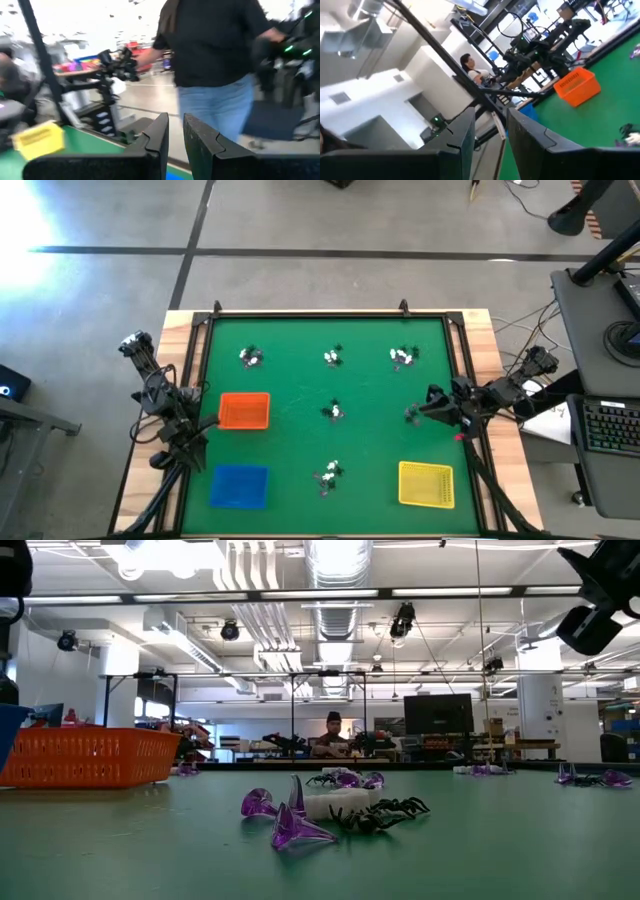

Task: Sort Halloween decoration
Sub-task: Put the violet witch hat toy into the orange bin

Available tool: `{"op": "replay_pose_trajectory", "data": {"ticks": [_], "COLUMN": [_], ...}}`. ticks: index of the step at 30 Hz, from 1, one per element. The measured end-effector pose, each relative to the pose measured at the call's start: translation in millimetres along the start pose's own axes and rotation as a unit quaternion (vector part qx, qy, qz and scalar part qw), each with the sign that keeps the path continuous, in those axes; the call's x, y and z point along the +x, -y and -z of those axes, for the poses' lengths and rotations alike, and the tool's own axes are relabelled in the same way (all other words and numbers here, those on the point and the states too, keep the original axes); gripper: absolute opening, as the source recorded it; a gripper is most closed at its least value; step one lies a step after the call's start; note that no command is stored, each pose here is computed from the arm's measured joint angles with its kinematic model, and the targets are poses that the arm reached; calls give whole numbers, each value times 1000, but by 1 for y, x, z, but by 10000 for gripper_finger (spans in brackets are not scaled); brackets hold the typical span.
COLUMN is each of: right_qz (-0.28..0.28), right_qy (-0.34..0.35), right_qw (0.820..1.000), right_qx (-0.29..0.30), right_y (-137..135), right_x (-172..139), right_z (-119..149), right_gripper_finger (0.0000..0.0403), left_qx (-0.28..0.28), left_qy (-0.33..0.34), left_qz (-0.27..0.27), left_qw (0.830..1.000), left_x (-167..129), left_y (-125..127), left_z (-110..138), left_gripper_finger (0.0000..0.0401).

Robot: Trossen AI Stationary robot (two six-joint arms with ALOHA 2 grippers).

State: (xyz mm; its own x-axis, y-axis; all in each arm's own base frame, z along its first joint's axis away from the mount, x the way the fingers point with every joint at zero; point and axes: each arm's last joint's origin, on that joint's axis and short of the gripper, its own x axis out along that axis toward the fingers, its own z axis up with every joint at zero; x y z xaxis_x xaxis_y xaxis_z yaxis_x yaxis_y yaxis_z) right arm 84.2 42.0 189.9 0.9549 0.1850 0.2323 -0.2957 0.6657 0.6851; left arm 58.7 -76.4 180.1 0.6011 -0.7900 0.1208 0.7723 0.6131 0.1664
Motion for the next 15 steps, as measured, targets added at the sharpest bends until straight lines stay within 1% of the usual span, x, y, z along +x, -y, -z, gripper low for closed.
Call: {"op": "replay_pose_trajectory", "data": {"ticks": [2, 3, 5, 6, 8, 10, 13, 15], "right_qz": [8, 16, 38, 54, 85, 102, 106, 105], "right_qy": [6, 13, 31, 44, 69, 83, 87, 90], "right_qw": [1000, 1000, 999, 998, 994, 991, 991, 990], "right_qx": [16, 17, 10, 3, 1, 1, 5, 18], "right_y": [1, 1, 2, 3, 5, 6, 6, 6], "right_x": [0, 0, 0, 0, -1, -1, -1, -1], "right_z": [0, -1, -2, -2, -4, -5, -5, -5], "right_gripper_finger": [105, 105, 105, 105, 105, 105, 105, 105], "left_qx": [39, 68, 105, 114, 119, 119, 117, 117], "left_qy": [-3, -7, -5, -2, -3, -5, -11, -11], "left_qz": [-13, -23, -41, -50, -60, -61, -54, -33], "left_qw": [999, 997, 994, 992, 991, 991, 992, 993], "left_x": [0, 0, 0, 0, 0, 0, 0, 0], "left_y": [-1, -1, -2, -3, -4, -4, -3, -2], "left_z": [0, 0, -1, -2, -2, -2, 0, 1], "left_gripper_finger": [41, 41, 41, 41, 41, 41, 41, 41]}}
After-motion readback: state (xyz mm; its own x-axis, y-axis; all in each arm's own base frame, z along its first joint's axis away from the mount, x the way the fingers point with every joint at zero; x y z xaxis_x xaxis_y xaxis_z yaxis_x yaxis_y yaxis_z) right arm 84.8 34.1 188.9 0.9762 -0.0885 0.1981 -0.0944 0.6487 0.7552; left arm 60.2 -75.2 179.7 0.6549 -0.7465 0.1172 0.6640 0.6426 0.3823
